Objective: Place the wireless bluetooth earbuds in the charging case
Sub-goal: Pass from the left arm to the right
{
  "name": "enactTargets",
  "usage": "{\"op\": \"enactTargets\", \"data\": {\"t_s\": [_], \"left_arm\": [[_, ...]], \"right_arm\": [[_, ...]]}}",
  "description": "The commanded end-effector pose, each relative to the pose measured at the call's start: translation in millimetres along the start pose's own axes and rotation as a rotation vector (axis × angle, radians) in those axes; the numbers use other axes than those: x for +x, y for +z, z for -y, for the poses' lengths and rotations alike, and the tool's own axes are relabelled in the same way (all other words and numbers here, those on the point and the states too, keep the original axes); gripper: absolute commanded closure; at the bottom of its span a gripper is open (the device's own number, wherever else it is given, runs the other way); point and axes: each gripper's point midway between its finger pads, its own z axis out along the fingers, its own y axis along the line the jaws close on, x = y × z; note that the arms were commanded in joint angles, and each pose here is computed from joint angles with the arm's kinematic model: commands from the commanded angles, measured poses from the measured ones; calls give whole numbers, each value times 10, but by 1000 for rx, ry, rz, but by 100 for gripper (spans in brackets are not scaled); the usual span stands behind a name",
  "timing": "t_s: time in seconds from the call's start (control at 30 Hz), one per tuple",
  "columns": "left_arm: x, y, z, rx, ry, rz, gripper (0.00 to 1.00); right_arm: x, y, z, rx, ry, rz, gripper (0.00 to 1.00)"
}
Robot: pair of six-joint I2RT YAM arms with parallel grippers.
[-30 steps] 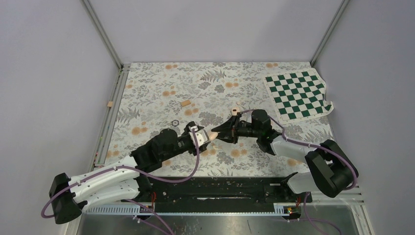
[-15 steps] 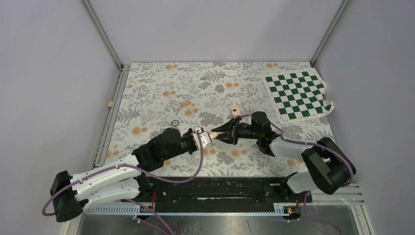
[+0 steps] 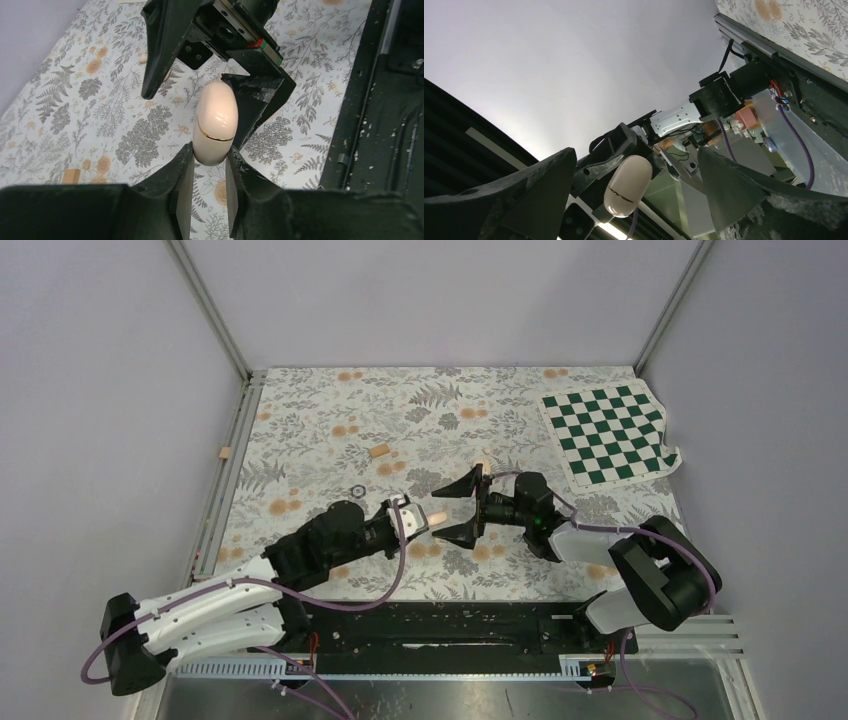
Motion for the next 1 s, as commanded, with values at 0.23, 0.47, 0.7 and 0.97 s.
{"op": "enactTargets", "data": {"t_s": [0.23,0.47,0.7,0.97], "left_arm": [[-182,-218,-16,-44,-279,-57,100],[-26,-295,83,-28,-378,-197,100],[-106,-356,366,202,-408,-296,100],[-383,-488,404,432,-526,-223,100]], "right_arm": [[-41,-162,159,97,-278,73,0],[-117,-651,5,317,-660,306,1],[-17,-969,-358,312,-1337,367,13],[297,-890,-186,126,-1577,164,13]]}}
